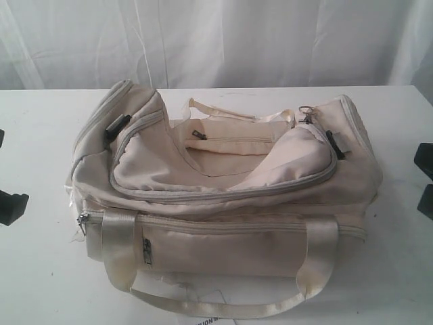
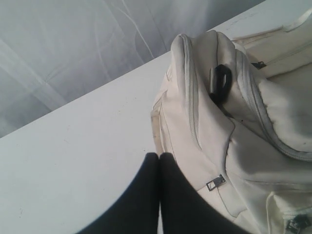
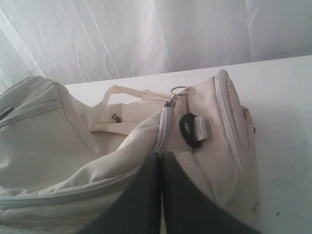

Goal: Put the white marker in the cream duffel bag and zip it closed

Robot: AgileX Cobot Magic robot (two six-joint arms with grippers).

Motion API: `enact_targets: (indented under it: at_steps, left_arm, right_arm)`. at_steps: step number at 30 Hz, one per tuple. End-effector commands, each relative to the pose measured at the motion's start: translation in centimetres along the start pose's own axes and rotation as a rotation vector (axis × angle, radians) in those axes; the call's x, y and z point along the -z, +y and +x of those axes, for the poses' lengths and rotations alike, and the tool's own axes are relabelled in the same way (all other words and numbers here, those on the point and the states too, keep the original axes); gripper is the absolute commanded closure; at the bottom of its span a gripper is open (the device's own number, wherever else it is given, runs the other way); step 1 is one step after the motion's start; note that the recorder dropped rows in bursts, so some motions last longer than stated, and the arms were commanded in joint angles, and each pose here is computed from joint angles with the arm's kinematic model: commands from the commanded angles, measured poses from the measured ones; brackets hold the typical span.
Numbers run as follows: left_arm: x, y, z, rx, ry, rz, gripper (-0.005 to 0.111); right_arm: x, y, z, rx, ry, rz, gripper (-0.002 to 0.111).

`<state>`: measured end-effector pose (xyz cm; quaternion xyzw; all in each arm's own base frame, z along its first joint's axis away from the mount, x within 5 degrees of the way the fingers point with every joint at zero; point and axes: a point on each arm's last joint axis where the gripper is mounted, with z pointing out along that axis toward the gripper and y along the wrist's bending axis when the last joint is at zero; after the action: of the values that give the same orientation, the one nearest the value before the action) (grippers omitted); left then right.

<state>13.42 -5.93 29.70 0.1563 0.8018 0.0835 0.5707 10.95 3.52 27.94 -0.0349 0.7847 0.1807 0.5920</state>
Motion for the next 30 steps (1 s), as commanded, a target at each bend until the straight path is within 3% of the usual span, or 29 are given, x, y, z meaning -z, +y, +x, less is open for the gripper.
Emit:
enact_targets:
  at_steps: [1, 15, 18, 20, 30]
  left_arm:
    - [0.0, 0.2, 0.2, 0.007, 0.007, -0.014, 0.107]
    - [0.0, 0.2, 0.2, 0.007, 0.007, -0.014, 0.107]
    - [0.0, 0.2, 0.2, 0.007, 0.007, -0.014, 0.107]
    - [0.0, 0.2, 0.2, 0.007, 0.007, -0.014, 0.107]
    - [0.0, 0.2, 0.2, 0.007, 0.007, -0.014, 0.107]
  right_arm:
    - [0.1, -0.1, 0.0, -0.011, -0.005, 0.009, 0.108]
    - [1.5, -0.2, -1.1, 0.008, -0.15, 0.029, 0.108]
    - [2.0, -0.2, -1.1, 0.142, -0.166, 0.049, 0.108]
    - [2.2, -0.4, -0.8, 0.193, -0.169, 0.066, 0.108]
    - [2.7, -1.6, 3.3, 0.164, -0.172, 0.104, 0.108]
